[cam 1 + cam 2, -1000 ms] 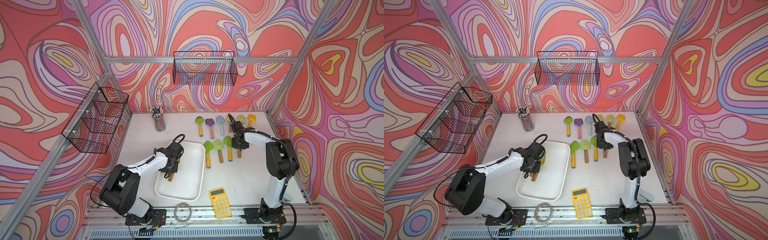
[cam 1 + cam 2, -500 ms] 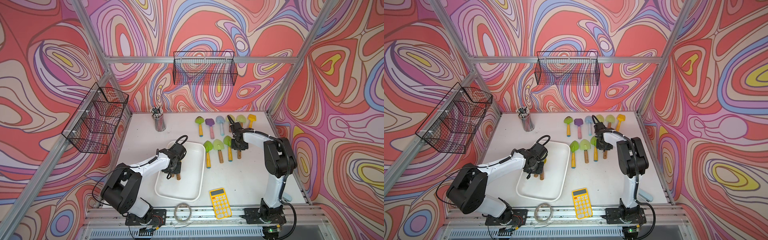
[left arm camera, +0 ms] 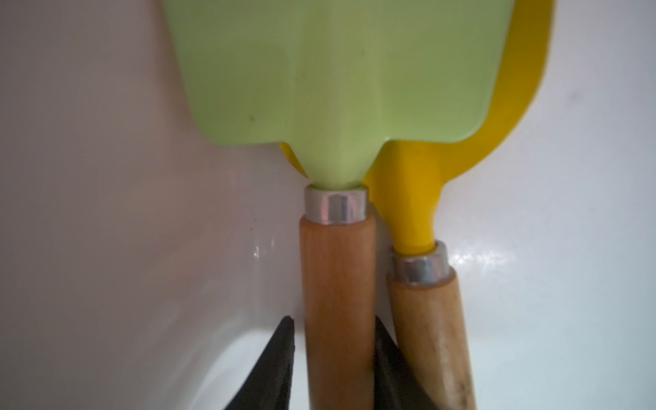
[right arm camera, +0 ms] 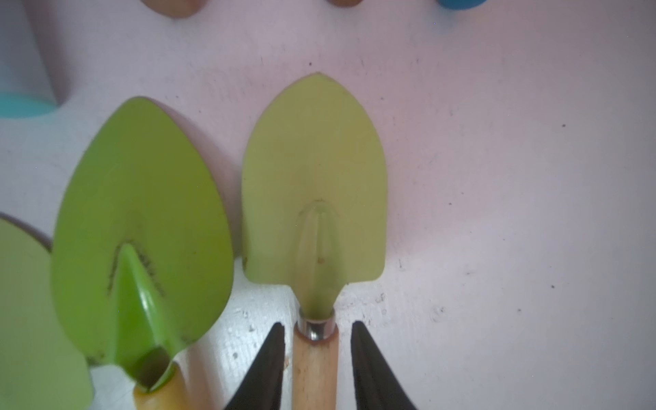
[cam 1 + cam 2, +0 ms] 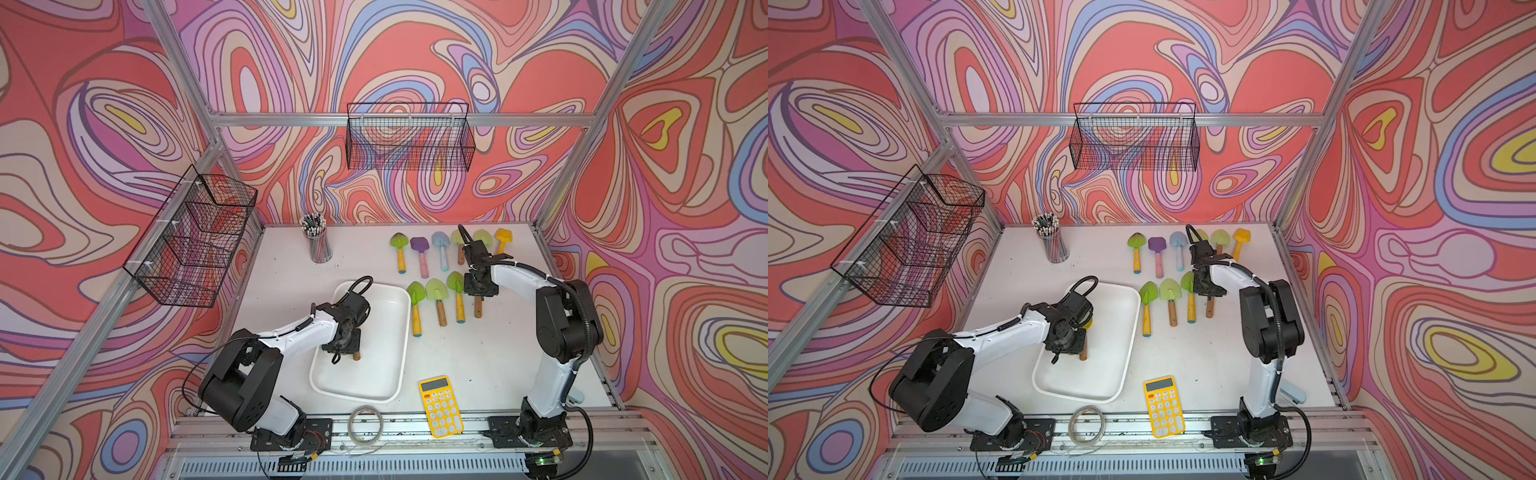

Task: Take the shovel out of the storage box
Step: Pick up the shovel from the storage box, then place the shovel at the center of the board.

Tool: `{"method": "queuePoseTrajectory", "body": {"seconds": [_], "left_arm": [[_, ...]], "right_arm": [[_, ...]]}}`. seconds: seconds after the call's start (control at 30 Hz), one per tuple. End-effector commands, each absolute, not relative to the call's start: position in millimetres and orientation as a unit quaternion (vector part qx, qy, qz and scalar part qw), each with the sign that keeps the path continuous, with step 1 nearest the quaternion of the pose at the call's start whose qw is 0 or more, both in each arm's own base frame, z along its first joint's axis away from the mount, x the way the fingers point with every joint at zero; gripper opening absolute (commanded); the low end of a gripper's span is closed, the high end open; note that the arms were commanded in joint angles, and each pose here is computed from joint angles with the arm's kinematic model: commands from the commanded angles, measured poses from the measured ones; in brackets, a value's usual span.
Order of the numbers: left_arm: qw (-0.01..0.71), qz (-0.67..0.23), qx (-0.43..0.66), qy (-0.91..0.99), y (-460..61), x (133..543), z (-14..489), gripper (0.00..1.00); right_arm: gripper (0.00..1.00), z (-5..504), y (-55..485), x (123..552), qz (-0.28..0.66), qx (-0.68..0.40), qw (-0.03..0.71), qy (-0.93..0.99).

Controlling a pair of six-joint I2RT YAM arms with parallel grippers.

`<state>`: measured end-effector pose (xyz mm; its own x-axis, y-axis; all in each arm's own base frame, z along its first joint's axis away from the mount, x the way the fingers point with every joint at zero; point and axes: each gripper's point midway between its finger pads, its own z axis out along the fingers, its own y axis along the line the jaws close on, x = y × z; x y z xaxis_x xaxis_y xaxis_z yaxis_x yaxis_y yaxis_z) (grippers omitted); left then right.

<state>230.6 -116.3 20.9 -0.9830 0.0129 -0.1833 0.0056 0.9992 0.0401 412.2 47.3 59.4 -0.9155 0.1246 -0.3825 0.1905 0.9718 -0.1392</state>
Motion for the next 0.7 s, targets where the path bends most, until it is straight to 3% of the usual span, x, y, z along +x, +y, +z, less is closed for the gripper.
{"method": "queuePoseTrajectory", "body": {"seconds": [0.0, 0.23, 0.33, 0.67], "left_arm": [[0.095, -0.002, -0.007, 0.995, -122, 228, 22, 0.35], [0.11, -0.002, -0.012, 0.994, -120, 230, 32, 0.14], [0.122, -0.003, -0.013, 0.992, -120, 233, 41, 0.0], [0.216, -0.029, -0.009, 0.976, -120, 252, 118, 0.0]], "right_arm": [[0.34, 77, 46, 410, -0.079, 0.094, 0.208, 0.97], [0.32, 91, 48, 409, -0.063, 0.096, 0.226, 0.967], [0.3, 104, 52, 409, -0.047, 0.097, 0.244, 0.964], [0.33, 159, 109, 403, 0.09, 0.042, 0.317, 0.943]]}}
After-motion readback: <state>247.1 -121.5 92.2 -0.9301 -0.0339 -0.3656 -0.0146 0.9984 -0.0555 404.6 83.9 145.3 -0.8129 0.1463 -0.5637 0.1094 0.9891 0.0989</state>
